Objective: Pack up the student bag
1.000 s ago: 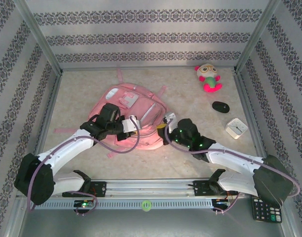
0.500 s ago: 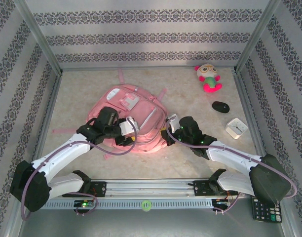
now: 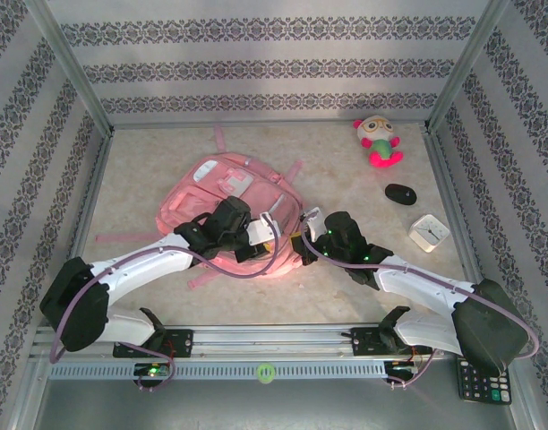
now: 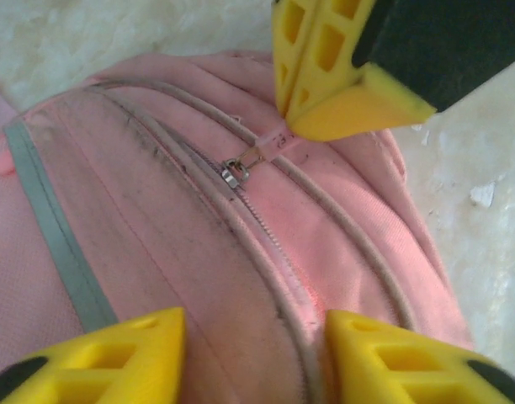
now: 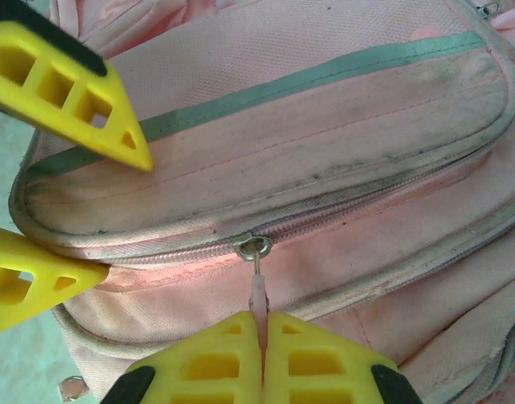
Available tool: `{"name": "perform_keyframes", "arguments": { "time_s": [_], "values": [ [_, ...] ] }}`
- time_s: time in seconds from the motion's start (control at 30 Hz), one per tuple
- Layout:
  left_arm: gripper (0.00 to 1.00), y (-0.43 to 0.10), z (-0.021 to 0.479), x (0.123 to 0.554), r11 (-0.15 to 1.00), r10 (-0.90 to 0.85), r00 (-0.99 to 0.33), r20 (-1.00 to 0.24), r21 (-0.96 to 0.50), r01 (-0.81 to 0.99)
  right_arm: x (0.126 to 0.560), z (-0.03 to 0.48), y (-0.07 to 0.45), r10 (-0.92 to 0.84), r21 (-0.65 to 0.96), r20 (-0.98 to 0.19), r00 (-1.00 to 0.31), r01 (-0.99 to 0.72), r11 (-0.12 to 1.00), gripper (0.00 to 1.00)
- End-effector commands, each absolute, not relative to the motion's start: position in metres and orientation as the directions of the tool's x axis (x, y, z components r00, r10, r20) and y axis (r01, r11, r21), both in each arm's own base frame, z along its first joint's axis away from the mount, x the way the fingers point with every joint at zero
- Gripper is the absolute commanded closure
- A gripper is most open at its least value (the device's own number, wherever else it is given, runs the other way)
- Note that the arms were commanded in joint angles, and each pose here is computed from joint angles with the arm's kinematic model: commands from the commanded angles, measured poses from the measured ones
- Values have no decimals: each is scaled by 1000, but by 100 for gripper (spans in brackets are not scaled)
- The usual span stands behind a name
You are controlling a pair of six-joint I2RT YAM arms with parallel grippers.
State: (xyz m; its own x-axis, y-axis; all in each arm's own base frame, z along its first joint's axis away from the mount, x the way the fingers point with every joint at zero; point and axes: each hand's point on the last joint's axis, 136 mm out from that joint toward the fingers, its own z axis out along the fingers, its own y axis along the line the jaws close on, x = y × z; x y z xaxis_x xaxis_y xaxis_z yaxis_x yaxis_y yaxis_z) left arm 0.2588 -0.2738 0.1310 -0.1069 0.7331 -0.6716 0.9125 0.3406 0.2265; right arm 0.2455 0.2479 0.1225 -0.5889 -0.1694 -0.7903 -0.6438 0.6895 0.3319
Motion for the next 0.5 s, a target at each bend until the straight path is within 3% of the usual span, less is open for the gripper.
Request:
{"name": "perform_keyframes", "arguments": {
  "time_s": [0.0, 0.17, 0.27, 0.4, 0.47],
  "values": [
    [82, -263, 133, 261, 331, 760, -55, -648, 313, 890, 243, 114, 250, -175, 340, -778, -604, -637, 692, 100],
    [99, -266, 132, 232, 250, 714, -23, -700, 225, 942, 242, 106, 262, -205, 324, -778, -593, -659, 678, 100],
    [100, -274, 140, 228, 251, 655, -27, -755, 184, 950, 246, 103, 265, -209, 324, -776, -595, -660, 677, 100],
    [100, -281, 151, 232, 264, 605, -23, -796, 173, 949, 247, 103, 270, -214, 320, -781, -587, -671, 669, 79],
    [100, -283, 153, 232, 263, 598, -20, -801, 172, 949, 248, 102, 271, -218, 316, -782, -584, -673, 669, 75]
  ]
}}
